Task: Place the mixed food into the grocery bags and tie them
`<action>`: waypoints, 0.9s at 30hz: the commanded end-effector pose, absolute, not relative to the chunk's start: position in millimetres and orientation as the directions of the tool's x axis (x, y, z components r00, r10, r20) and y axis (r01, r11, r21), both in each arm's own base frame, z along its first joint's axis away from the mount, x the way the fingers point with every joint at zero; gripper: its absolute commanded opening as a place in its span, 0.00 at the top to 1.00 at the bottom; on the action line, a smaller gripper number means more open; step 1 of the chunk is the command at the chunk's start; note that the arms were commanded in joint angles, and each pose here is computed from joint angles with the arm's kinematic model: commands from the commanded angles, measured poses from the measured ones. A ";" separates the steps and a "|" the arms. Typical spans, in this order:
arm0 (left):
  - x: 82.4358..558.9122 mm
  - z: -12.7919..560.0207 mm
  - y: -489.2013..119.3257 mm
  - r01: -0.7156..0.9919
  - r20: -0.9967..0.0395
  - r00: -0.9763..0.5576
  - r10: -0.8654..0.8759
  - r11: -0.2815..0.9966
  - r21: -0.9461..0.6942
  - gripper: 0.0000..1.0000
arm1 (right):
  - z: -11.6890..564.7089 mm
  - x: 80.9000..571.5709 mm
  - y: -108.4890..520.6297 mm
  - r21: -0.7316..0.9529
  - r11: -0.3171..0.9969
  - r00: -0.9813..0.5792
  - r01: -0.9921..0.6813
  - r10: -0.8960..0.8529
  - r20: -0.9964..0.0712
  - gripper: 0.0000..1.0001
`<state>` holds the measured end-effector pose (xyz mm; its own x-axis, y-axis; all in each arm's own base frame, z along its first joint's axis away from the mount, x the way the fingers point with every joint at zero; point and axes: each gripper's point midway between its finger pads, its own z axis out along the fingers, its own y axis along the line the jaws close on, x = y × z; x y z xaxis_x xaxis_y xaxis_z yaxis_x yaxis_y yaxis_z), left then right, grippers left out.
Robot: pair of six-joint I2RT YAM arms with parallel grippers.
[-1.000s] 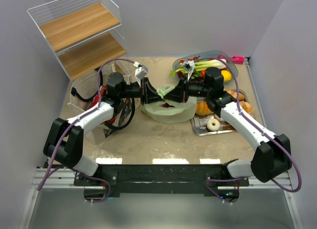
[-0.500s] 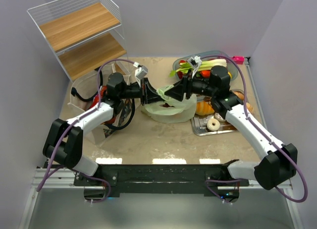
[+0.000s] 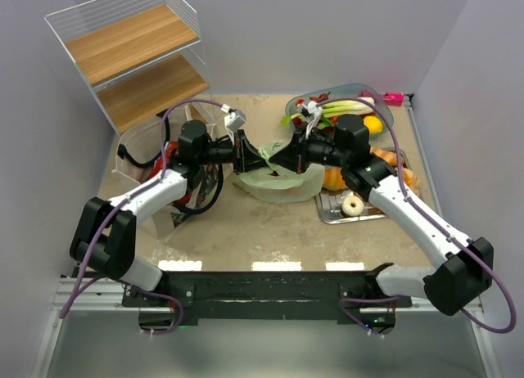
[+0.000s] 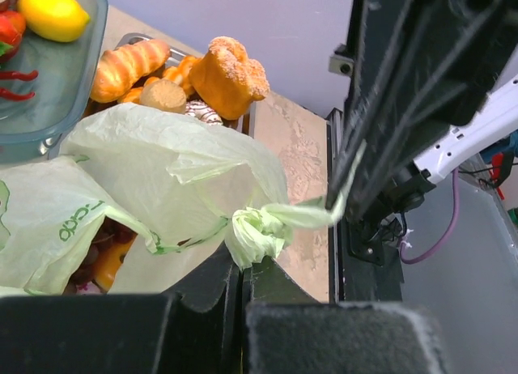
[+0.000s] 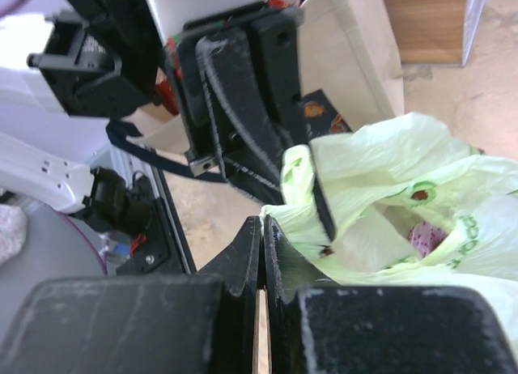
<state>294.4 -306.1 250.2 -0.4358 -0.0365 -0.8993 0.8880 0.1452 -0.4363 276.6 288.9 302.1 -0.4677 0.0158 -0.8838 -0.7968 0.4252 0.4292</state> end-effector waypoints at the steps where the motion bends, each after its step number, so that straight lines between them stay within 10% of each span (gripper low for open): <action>1: 307.7 262.7 -304.0 0.894 -0.920 -0.386 -0.063 0.220 -0.390 1.00 | 283.3 259.8 290.5 0.387 0.478 -0.464 -0.789 -0.049 -0.885 1.00; 27: 284.6 259.3 -309.5 0.895 -0.897 -0.441 -0.022 0.069 -0.441 0.95 | 217.8 288.8 287.1 0.310 0.659 -0.489 -0.685 -0.101 -0.867 1.00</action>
